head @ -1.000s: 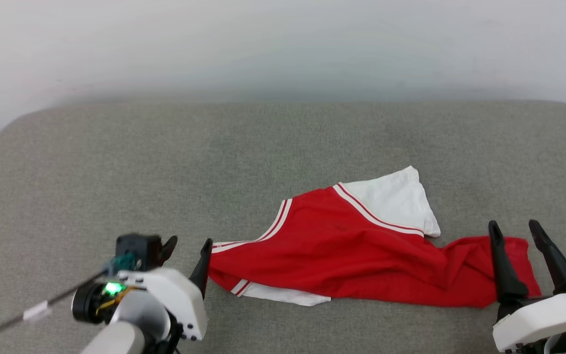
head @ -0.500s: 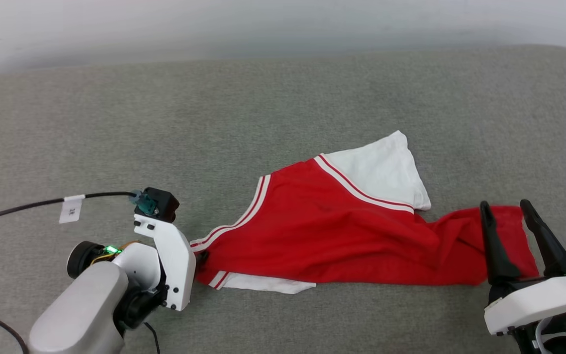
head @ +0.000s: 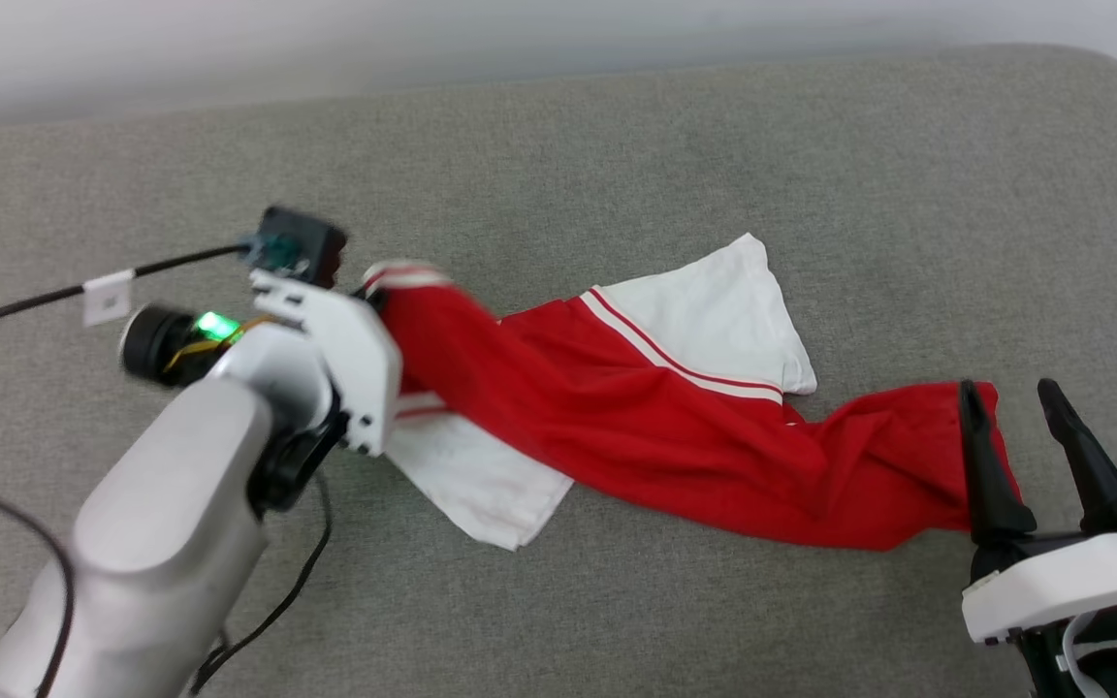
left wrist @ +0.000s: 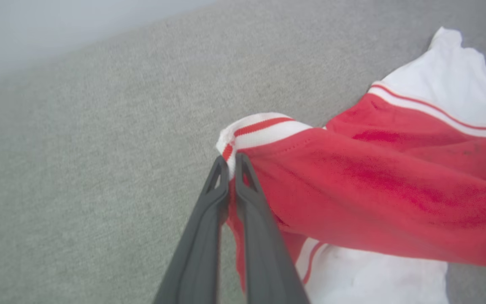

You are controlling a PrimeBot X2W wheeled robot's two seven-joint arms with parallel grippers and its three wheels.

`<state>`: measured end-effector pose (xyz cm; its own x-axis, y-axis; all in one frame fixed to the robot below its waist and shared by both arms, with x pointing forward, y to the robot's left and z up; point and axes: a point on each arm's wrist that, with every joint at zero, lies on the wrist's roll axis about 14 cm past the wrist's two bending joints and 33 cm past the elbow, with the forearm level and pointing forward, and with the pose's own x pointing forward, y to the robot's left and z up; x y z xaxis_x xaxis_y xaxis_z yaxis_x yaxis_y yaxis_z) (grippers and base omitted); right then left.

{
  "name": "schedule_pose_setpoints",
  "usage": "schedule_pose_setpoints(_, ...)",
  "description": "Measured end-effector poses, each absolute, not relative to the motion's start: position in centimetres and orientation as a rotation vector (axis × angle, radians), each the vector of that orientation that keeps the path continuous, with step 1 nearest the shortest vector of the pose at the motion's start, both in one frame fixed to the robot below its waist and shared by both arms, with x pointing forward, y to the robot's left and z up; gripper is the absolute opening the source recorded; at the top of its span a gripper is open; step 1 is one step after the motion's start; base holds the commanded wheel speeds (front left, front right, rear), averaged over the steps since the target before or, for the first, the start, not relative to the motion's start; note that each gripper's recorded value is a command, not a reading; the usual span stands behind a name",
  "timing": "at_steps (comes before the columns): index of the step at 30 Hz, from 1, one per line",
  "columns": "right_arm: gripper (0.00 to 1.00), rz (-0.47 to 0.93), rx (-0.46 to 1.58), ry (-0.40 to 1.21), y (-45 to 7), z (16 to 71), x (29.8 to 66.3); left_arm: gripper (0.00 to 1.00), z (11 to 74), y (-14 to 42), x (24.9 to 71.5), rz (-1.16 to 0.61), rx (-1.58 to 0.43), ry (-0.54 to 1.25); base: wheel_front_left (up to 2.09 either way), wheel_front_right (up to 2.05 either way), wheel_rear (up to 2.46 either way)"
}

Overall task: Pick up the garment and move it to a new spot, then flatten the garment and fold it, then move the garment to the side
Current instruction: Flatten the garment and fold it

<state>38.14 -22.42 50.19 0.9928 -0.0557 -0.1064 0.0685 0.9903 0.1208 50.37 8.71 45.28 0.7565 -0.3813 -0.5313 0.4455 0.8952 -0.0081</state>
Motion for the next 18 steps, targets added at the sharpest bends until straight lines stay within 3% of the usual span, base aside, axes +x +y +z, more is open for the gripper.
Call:
schedule_pose_setpoints(6, 1.0, -0.061, 0.127, 0.099, -22.4, 50.1, 38.9, 0.0, 47.5, 2.0, 52.4, -0.583, 0.14, 0.425, 0.0, 0.0, 0.0)
schedule_pose_setpoints(10, 1.0, -0.063, 0.124, 0.1, -22.5, 50.0, 39.2, 0.0, 44.0, -1.8, 50.7, -0.686, 0.143, 0.524, 0.0, 0.0, 0.0)
schedule_pose_setpoints(15, 1.0, -0.064, 0.12, 0.088, -22.5, 50.2, 39.5, 0.0, 39.9, -2.2, 49.1, -0.706, 0.127, 0.653, 0.0, 0.0, 0.0)
schedule_pose_setpoints(16, 1.0, -0.064, 0.12, 0.088, -22.5, 50.2, 39.5, 0.18, 39.9, -2.2, 49.1, -0.706, 0.127, 0.653, 0.0, 0.0, 0.0)
schedule_pose_setpoints(17, 1.0, -0.06, 0.119, 0.082, -22.4, 50.4, 39.5, 0.8, 39.8, -2.1, 49.2, -0.694, 0.103, 0.642, 0.0, 0.0, 0.0)
schedule_pose_setpoints(18, 1.0, -0.057, 0.118, 0.079, -22.3, 50.4, 39.5, 1.0, 40.2, -2.0, 49.3, -0.687, 0.09, 0.617, 0.0, 0.0, 0.0)
